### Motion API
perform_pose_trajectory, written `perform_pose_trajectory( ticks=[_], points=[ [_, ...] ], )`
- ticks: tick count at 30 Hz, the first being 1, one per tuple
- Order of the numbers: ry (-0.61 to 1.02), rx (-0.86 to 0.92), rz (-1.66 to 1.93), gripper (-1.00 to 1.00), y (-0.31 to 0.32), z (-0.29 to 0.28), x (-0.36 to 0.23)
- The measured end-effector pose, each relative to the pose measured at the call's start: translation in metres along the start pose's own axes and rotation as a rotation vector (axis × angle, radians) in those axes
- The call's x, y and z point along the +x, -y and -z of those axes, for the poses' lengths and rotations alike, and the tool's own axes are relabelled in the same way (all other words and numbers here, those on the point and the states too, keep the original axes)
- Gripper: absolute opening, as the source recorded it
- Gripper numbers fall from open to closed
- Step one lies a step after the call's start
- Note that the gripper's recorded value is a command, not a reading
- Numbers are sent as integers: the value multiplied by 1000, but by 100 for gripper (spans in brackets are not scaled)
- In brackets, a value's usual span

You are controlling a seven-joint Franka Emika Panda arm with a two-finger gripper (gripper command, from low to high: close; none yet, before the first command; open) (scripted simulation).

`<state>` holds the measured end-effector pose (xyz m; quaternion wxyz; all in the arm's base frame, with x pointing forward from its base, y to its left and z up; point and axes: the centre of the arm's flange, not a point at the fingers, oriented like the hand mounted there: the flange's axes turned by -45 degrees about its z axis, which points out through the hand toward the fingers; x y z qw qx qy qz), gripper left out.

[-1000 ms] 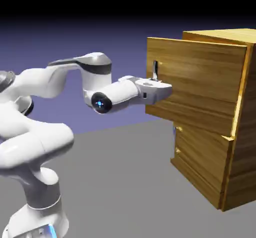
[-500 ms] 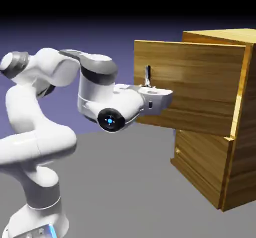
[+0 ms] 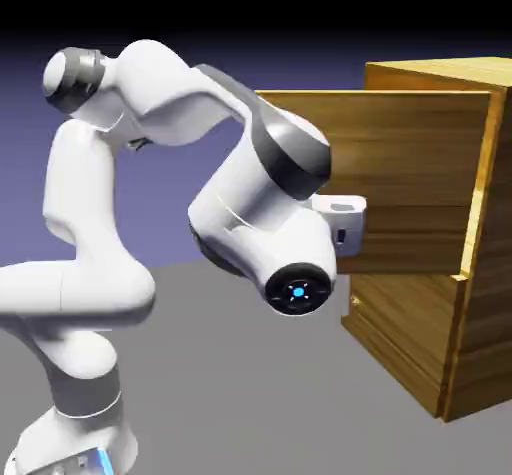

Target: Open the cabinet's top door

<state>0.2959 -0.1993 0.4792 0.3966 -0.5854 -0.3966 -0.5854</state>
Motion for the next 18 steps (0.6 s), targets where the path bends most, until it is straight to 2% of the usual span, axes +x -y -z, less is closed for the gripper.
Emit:
perform_pose_trajectory(
  ticks=[18],
  points=[
    [0,300,0,-100,-56,85,0]
  ],
)
